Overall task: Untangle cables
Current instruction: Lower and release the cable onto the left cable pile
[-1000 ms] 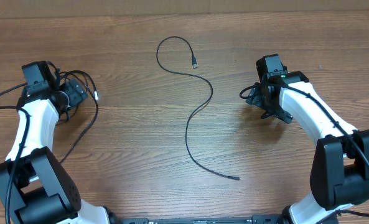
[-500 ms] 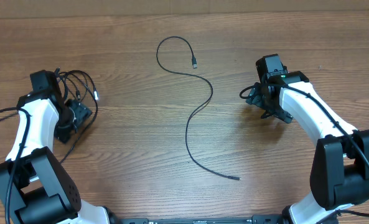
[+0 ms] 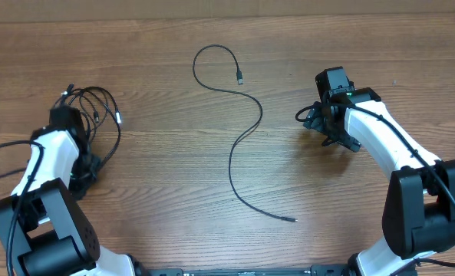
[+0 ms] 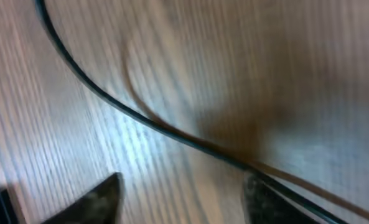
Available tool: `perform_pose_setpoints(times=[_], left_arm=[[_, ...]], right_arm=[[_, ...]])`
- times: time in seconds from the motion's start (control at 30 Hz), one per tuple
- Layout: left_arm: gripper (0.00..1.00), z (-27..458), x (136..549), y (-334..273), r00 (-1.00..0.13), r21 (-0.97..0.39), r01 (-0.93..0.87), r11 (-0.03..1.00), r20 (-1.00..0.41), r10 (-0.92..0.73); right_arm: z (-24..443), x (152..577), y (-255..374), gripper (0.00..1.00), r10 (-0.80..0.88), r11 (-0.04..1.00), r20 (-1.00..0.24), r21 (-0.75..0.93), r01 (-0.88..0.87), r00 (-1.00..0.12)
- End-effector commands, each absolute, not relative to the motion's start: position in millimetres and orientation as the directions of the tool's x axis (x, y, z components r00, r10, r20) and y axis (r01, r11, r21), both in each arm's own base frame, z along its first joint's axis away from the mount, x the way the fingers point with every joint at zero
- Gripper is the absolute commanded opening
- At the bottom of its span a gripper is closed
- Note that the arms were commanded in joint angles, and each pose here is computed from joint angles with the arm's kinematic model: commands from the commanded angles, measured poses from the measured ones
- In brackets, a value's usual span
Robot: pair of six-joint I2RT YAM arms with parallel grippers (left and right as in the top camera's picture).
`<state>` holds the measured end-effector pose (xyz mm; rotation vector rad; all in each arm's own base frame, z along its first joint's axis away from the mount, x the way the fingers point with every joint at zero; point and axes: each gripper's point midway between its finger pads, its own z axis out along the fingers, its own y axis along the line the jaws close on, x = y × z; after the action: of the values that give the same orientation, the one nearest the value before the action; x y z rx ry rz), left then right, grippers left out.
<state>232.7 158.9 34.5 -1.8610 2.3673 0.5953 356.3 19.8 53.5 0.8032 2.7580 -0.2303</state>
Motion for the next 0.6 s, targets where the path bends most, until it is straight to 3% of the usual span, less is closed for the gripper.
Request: perform_pose_setpoints(times=[0.0,0.1,0.57], left_arm=[[0.27,22.7,209.3,162.1,-0.166,0.289,-0.955,0.066,-0.336,-0.927],[0.05,13.1,201.3,158.8,-0.142,0.29,-0.956,0.041,-0.338,-0.93],[0.04,-21.2,219.1,166.7,-0.078,0.117,-0.993,0.03,-0.428,-0.901]], right_arm=[[63.4,362.2,17.9,1.0,0.5,0.834,-0.322,-0.072,0.547,-0.804],[63.4,362.2,18.0,1.0,0.5,0.834,-0.322,-0.071,0.547,-0.804],[63.4,362.2,18.0,1.0,0.5,0.834,-0.322,-0.071,0.547,-0.804]])
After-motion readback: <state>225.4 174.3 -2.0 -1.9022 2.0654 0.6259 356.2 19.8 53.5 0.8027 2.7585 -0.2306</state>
